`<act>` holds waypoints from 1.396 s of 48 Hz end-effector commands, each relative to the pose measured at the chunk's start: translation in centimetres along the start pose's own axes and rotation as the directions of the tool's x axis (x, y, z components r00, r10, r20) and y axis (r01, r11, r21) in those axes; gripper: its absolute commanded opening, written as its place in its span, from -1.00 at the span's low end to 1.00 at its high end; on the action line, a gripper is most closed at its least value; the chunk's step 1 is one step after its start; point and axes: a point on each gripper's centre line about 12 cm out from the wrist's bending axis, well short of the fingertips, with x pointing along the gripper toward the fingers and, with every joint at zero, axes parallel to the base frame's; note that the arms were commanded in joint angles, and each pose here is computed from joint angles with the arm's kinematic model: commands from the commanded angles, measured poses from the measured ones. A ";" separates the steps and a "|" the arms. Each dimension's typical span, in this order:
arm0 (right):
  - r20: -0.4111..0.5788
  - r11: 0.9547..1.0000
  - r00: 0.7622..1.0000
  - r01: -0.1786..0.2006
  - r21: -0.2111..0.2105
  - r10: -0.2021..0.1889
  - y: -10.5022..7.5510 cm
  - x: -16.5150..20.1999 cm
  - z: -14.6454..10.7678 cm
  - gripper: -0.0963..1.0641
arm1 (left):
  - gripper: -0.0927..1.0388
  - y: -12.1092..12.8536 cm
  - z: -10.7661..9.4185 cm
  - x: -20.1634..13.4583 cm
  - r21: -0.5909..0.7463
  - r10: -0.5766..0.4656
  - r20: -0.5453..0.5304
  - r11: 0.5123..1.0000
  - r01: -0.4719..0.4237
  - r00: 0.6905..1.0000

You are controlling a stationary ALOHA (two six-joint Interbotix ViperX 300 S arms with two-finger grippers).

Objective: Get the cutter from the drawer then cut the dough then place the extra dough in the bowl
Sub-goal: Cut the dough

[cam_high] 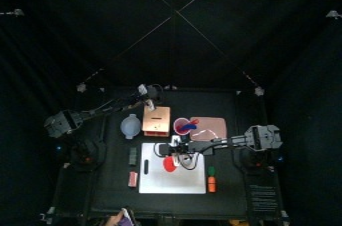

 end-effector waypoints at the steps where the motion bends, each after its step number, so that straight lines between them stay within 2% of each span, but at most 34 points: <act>1: 0.040 1.000 0.999 -0.010 0.019 0.009 0.1 -2.8 0.1 -0.24 | 0.44 -3.2 2.1 -2.2 0.001 -0.041 0.145 0.999 0.041 0.989; 8: -0.009 0.999 1.000 -0.021 0.037 0.021 0.3 -3.6 -1.1 -0.23 | 0.44 -7.3 2.5 -4.7 -0.001 -0.099 0.278 0.995 0.104 0.955; 14: -0.064 0.999 0.997 -0.030 0.030 0.031 0.8 -3.8 -2.1 -0.20 | 0.44 -9.9 2.7 -6.8 -0.013 -0.131 0.381 0.989 0.147 0.915; 18: -0.099 0.998 0.994 -0.041 0.040 0.045 1.1 -4.0 -2.8 -0.07 | 0.44 -11.4 2.2 -7.7 -0.010 -0.160 0.404 0.984 0.179 0.901; 27: -0.117 0.995 0.990 -0.067 0.075 0.075 1.5 -4.3 -3.1 0.39 | 0.44 -13.7 1.3 -9.1 -0.020 -0.202 0.422 0.973 0.232 0.884; 33: -0.132 0.996 0.988 -0.066 0.062 0.074 1.7 -3.8 -3.5 0.58 | 0.44 -14.3 1.1 -9.6 -0.022 -0.213 0.432 0.969 0.246 0.876; 44: -0.164 0.997 0.984 -0.055 0.045 0.062 1.8 -1.6 -4.5 0.59 | 0.45 -16.1 0.8 -10.8 0.003 -0.258 0.462 0.957 0.290 0.848; 50: -0.173 0.998 0.983 -0.055 0.041 0.061 1.8 -0.8 -4.7 0.58 | 0.45 -16.2 0.2 -11.1 -0.008 -0.251 0.472 0.957 0.288 0.845; 54: -0.183 0.998 0.981 -0.057 0.027 0.061 1.9 -0.6 -4.8 0.57 | 0.45 -16.0 -0.4 -11.1 -0.027 -0.236 0.471 0.959 0.281 0.850; 61: -0.181 0.998 0.981 -0.061 0.032 0.065 2.2 -0.9 -5.0 0.55 | 0.45 -15.9 -1.3 -11.4 -0.063 -0.214 0.461 0.960 0.272 0.861; 67: -0.178 0.998 0.982 -0.065 0.027 0.069 2.5 -1.1 -5.1 0.35 | 0.45 -15.8 -2.3 -11.4 -0.089 -0.200 0.435 0.961 0.263 0.878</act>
